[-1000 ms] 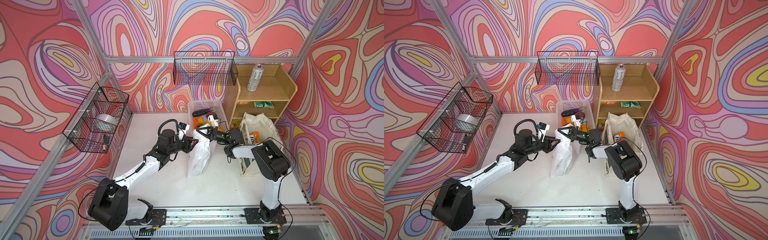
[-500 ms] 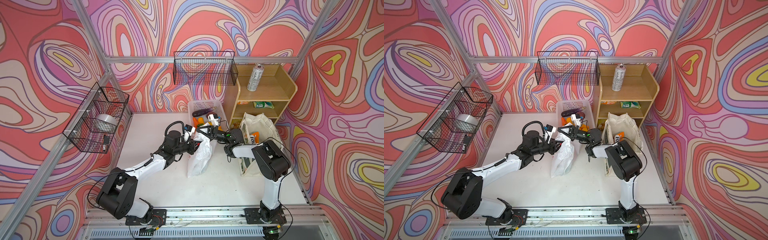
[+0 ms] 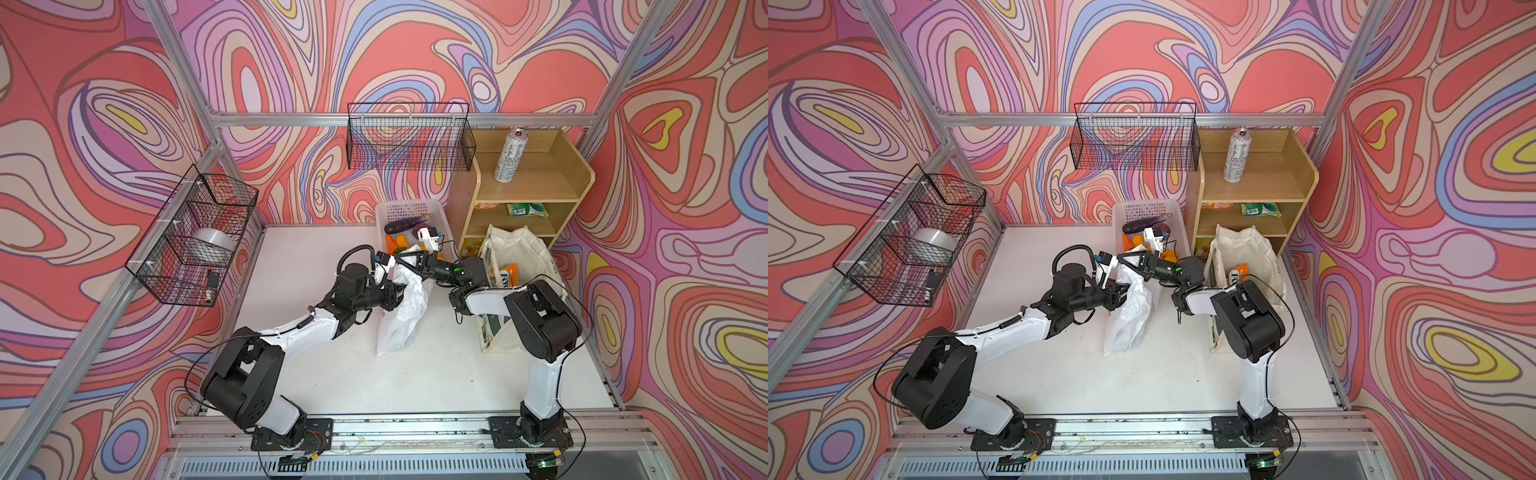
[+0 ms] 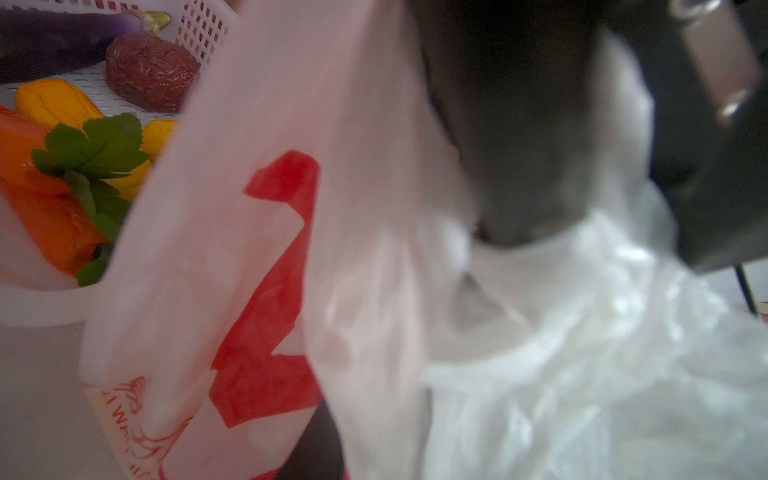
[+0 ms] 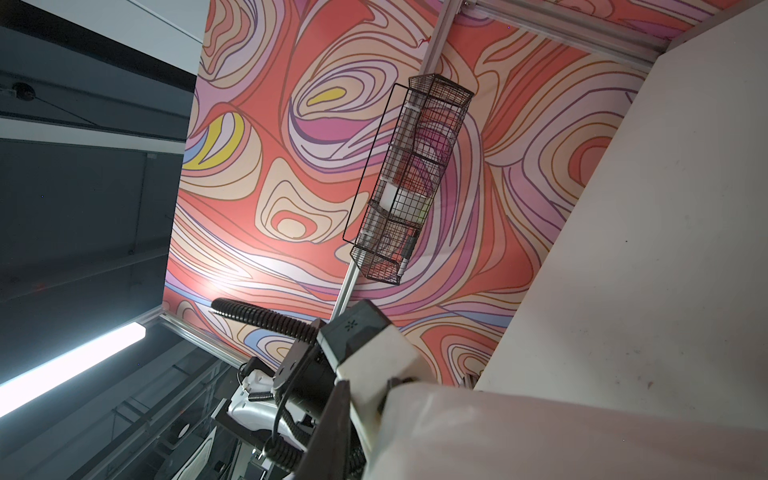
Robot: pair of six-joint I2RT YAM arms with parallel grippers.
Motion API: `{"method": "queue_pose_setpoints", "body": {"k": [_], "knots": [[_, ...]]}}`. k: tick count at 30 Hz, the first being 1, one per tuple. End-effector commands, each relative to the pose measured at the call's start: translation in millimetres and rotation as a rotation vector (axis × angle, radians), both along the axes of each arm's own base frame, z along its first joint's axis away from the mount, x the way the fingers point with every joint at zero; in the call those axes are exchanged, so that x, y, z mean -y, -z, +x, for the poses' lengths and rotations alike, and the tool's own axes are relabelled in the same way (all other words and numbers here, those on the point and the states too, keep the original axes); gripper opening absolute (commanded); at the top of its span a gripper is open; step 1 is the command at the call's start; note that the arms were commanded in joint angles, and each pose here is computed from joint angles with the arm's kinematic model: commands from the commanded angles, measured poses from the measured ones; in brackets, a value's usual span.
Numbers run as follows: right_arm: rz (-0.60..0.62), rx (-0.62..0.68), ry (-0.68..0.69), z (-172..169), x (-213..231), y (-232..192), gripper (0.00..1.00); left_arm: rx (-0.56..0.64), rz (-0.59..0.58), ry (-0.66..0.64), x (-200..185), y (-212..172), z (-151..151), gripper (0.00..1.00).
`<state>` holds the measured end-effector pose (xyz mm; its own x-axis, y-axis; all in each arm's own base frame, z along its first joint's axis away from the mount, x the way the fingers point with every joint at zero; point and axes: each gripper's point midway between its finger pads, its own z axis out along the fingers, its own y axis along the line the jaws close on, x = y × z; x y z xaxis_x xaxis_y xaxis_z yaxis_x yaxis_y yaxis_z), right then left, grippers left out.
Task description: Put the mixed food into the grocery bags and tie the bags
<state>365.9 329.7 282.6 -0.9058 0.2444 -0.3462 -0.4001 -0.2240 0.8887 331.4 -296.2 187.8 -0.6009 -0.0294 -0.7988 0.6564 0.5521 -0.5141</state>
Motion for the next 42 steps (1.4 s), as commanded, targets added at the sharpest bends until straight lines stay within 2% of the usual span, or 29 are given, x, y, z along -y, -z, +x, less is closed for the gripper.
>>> {"method": "queue_pose_setpoints", "body": {"k": [1,6,10,13,19,29,34,42], "knots": [[0.038,0.060,0.032,-5,4,-16,0.17,0.027,0.039,0.008,-6,-5,-15,0.46],[0.034,0.059,0.033,-7,5,-14,0.18,0.062,0.070,-0.088,-43,-16,-19,0.53],[0.031,0.061,0.030,-9,5,-13,0.18,0.078,0.018,-0.206,-84,-33,-13,0.56],[0.031,0.064,0.026,-9,5,-14,0.17,0.106,-0.026,-0.253,-99,-53,-10,0.58],[0.028,0.069,0.017,-9,4,-14,0.17,0.151,-0.124,-0.178,-83,-97,-5,0.56],[0.032,0.061,0.014,-5,2,-14,0.17,0.138,-0.248,-0.075,-60,-118,5,0.38],[0.035,0.059,0.013,-4,1,-15,0.16,0.098,-0.277,-0.040,-50,-108,3,0.27],[0.034,0.060,0.004,-5,1,-16,0.14,0.030,-0.266,-0.011,-33,-76,0,0.24]]}}
